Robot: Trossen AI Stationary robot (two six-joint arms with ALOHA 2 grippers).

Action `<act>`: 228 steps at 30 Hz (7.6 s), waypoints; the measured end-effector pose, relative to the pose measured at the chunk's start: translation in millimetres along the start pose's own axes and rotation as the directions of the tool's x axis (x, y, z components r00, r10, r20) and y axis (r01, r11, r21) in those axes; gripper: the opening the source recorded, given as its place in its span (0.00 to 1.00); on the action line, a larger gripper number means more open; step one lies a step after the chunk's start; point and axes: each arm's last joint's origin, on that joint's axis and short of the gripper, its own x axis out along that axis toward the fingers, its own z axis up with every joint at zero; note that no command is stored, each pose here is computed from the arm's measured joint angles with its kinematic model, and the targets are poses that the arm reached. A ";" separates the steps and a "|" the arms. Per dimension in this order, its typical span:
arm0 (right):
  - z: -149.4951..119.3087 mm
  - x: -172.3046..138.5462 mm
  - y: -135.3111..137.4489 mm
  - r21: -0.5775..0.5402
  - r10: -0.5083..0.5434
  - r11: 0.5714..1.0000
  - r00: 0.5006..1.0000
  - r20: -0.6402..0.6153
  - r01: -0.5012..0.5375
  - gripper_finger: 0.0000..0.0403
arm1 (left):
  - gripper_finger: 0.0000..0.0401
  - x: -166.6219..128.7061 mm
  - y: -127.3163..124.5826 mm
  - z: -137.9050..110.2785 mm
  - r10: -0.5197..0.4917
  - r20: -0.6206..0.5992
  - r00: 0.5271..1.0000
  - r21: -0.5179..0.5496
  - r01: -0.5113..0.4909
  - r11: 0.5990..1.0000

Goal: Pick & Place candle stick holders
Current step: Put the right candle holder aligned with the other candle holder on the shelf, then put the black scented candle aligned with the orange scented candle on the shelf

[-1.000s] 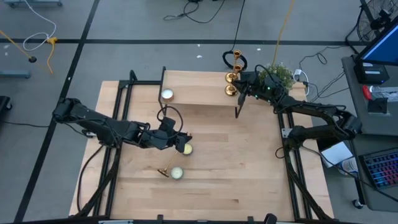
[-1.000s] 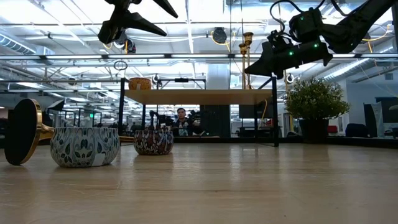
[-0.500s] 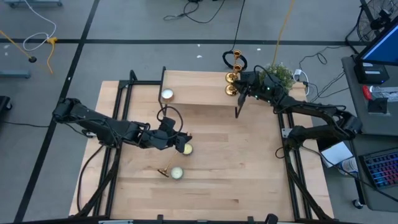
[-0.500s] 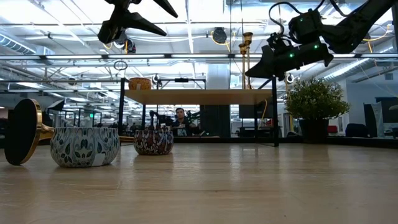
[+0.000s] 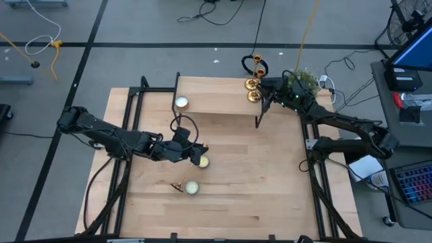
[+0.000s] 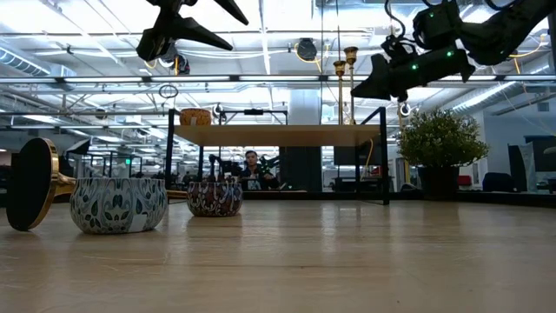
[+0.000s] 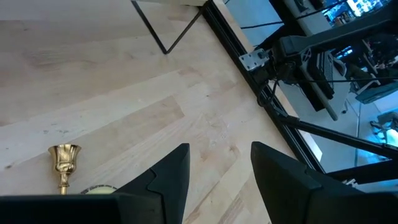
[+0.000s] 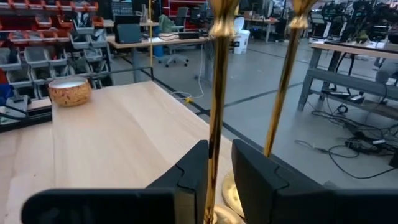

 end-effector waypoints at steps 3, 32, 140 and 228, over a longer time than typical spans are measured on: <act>3.0 -4.1 0.6 -0.003 0.005 1.000 1.000 0.003 -0.005 0.17 | 0.44 0.0 0.0 0.0 0.000 0.000 1.000 0.003 0.000 1.000; -0.2 -3.9 6.8 0.008 0.032 0.999 0.999 -0.035 -0.032 0.18 | 0.44 -1.6 -1.5 -2.9 -0.008 -0.009 1.000 0.025 0.008 1.000; -17.1 15.6 7.8 0.034 0.044 0.999 0.997 -0.069 -0.042 0.17 | 0.44 -1.7 -1.2 -3.1 -0.005 -0.010 1.000 0.045 0.005 0.999; 67.7 -142.8 131.1 0.682 0.787 0.141 0.499 0.362 -0.717 0.64 | 0.44 -9.6 -19.9 -13.2 -0.414 -0.590 0.693 0.024 0.527 0.850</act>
